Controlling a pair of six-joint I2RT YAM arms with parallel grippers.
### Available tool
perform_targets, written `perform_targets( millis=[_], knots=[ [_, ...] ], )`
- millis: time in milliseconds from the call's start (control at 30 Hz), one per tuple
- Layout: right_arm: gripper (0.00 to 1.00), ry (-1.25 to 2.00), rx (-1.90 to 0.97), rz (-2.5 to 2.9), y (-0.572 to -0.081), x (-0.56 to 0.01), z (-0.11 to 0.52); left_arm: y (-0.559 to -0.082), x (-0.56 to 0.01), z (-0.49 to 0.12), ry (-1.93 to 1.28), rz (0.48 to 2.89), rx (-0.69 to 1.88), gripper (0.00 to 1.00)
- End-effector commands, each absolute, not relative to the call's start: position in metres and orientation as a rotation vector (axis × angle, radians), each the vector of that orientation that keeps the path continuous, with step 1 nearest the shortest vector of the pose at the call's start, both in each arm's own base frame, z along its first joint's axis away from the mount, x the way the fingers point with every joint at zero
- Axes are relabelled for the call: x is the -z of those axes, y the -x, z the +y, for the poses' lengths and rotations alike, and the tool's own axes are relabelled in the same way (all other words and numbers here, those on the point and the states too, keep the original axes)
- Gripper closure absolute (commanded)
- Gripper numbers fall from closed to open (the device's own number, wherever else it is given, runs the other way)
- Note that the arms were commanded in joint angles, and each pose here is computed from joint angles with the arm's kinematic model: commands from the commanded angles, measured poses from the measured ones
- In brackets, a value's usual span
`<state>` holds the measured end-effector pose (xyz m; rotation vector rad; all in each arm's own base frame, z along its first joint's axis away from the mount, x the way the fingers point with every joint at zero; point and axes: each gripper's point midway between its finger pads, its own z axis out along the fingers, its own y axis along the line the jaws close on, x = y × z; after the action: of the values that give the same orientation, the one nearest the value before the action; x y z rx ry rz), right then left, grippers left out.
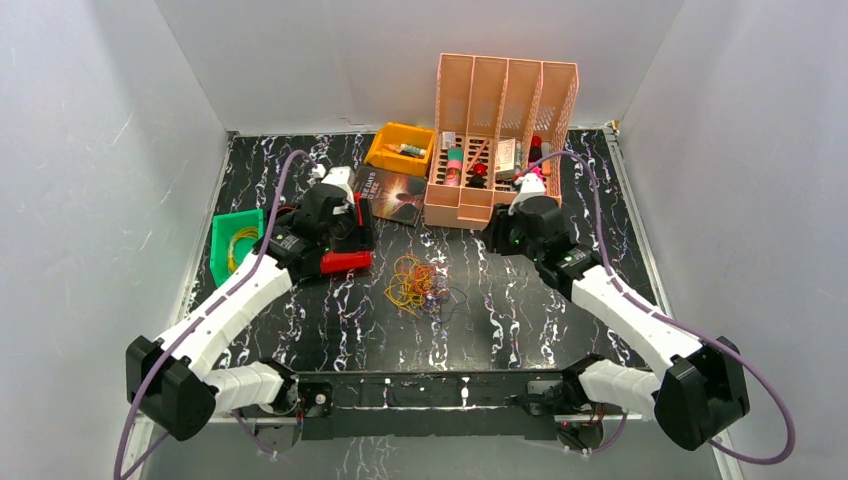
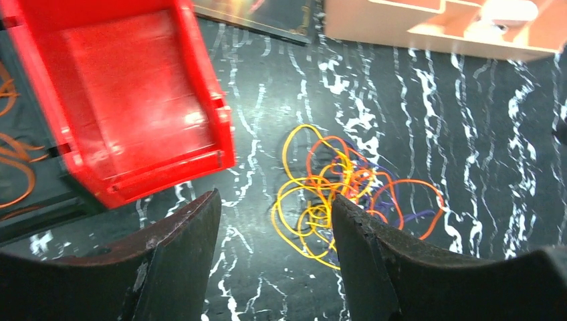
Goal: Untangle the cables
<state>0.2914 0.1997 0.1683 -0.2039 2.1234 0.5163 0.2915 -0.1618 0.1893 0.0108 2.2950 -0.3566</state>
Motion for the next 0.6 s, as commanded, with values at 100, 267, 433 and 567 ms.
perform_targets(
  millis=[100,267,433,567],
  knots=[
    [0.50,0.179,-0.722,2.076,-0.284,-0.184,0.200,-0.295,-0.188,-0.216,-0.161,2.303,0.570,0.39],
    [0.48,0.217,-0.737,2.095,-0.278,-0.175,0.201,-0.296,-0.173,-0.238,-0.266,2.346,0.607,0.39],
    [0.48,0.223,-0.716,2.096,-0.277,-0.172,0.198,-0.291,-0.154,-0.255,-0.390,2.391,0.633,0.39],
    [0.48,0.236,-0.735,2.111,-0.275,-0.168,0.202,-0.286,-0.142,-0.263,-0.470,2.417,0.646,0.40]
  ],
)
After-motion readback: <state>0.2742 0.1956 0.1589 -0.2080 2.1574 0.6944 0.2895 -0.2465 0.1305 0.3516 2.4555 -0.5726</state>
